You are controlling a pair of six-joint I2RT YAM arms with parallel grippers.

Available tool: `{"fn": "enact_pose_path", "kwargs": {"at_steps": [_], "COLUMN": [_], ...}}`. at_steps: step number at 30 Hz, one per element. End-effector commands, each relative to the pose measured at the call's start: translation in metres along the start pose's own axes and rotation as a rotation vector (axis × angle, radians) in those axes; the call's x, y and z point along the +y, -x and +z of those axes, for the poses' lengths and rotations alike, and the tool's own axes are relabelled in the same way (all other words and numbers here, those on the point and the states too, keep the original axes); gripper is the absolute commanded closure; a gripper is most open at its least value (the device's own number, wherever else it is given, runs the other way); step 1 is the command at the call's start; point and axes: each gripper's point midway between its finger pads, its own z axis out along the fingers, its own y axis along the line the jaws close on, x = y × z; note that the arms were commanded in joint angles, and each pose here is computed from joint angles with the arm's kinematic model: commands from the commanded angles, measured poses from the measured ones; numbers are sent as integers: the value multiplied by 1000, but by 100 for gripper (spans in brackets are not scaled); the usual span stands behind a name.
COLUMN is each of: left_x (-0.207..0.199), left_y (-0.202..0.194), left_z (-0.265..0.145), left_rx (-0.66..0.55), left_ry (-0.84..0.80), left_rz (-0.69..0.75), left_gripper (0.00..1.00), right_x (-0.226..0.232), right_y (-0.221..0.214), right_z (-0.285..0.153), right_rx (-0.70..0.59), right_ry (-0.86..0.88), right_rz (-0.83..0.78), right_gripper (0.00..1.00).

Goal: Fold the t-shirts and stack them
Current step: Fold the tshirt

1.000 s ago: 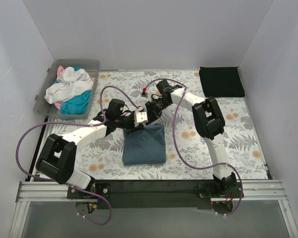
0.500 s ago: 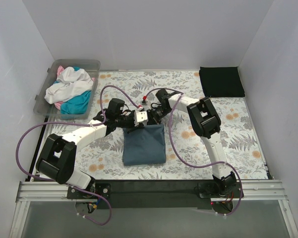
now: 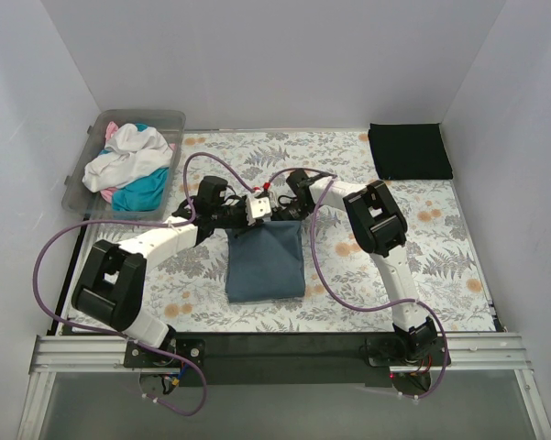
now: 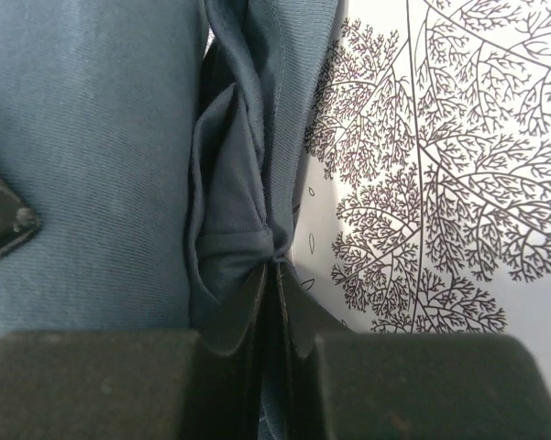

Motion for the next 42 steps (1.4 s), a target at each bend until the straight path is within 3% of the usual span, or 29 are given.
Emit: {"fn": "enact_pose_path", "kwargs": {"at_steps": [1, 16, 19, 24, 29, 31, 35, 38, 39, 41, 42], "left_x": [15, 9, 3, -3, 9, 20, 46, 56, 46, 37, 23], "left_y": [1, -11, -10, -4, 3, 2, 13, 36, 34, 47, 43], "left_z": [0, 1, -2, -5, 2, 5, 3, -18, -23, -38, -43], "left_rx": [-21, -41, -45, -68, -72, -51, -48, -89, -81, -114, -99], "left_ry": [65, 105, 100, 73, 74, 100, 177, 207, 180, 146, 108], "left_rz": [58, 121, 159, 212, 223, 217, 120, 3, -139, -287, -466], "left_gripper": [100, 100, 100, 100, 96, 89, 71, 61, 58, 53, 53], "right_x": [-18, -25, -22, 10, 16, 10, 11, 25, 29, 48, 60], "right_y": [3, 35, 52, 103, 122, 127, 135, 123, 118, 97, 92], "right_z": [-4, -31, -42, -71, -97, -119, -171, -198, -200, -185, -176], "right_rx": [43, 29, 5, -100, -161, -200, -302, -361, -367, -357, -358], "right_ry": [-141, -358, -418, -463, -516, -547, -569, -528, -511, -411, -343], "right_rz": [-75, -162, -210, -312, -324, -309, -248, -214, -199, -165, -145], "right_gripper": [86, 78, 71, 45, 42, 41, 40, 31, 25, 19, 16]}}
